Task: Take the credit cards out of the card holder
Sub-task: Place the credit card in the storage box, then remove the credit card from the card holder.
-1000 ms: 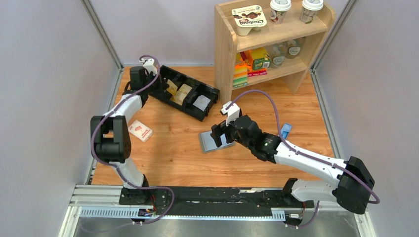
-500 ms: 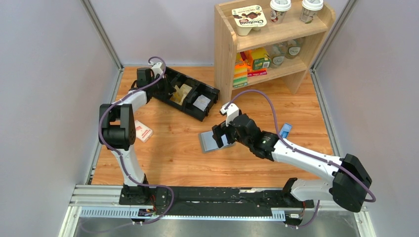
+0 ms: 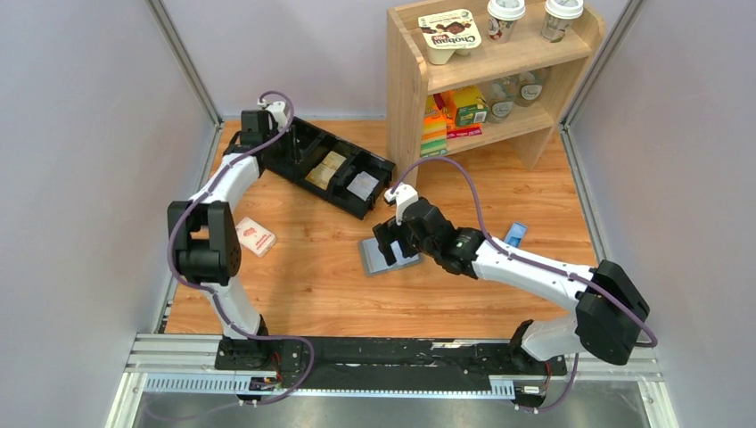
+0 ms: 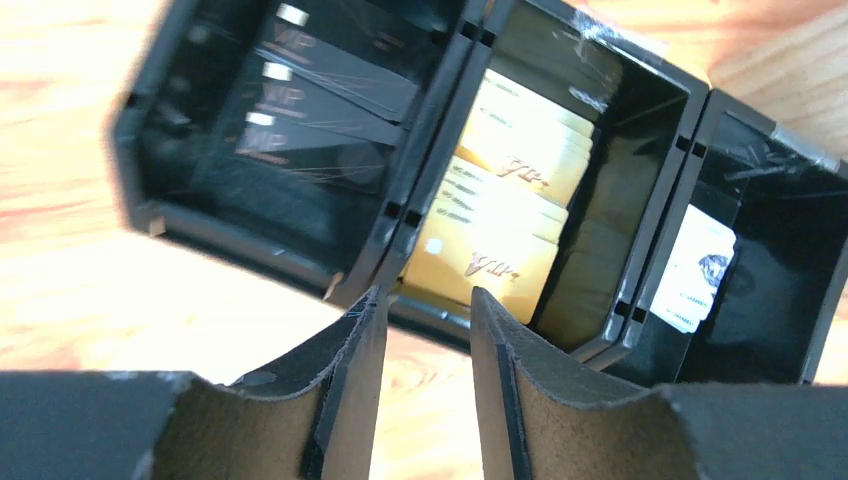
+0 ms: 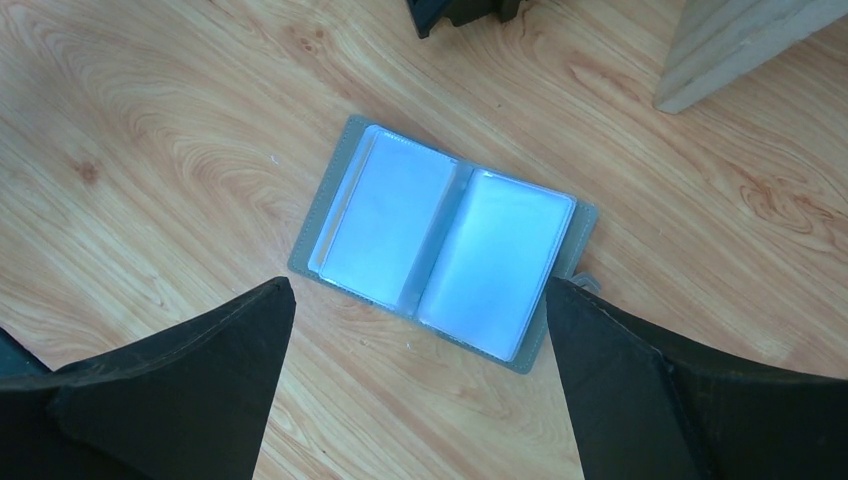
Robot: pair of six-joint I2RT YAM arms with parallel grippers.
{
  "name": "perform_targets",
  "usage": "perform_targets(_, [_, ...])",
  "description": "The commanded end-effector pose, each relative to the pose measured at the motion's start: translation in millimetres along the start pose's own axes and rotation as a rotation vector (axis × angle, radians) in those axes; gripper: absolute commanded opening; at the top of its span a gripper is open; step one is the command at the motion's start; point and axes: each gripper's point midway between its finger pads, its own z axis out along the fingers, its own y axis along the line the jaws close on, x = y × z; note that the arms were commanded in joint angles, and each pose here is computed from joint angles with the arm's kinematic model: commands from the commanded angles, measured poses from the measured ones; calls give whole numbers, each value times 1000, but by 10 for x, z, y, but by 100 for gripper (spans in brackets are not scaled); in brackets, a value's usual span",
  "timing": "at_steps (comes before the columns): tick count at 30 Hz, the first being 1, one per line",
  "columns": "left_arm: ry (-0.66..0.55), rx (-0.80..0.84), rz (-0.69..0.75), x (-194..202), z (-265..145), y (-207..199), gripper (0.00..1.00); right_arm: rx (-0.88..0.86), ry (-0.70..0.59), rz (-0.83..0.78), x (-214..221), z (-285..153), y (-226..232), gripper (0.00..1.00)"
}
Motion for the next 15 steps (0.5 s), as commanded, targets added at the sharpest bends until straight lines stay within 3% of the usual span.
perform_targets(1, [-133, -145, 39, -550, -729, -91, 46, 9, 20, 14, -69, 68, 19, 100])
perform_targets(7, [-123, -178, -36, -242, -1158, -418, 51, 19, 145, -26, 147, 336, 116, 100])
perform_targets(15, [14, -109, -60, 647, -1412, -787, 54, 20, 218, -46, 342, 609, 272, 100])
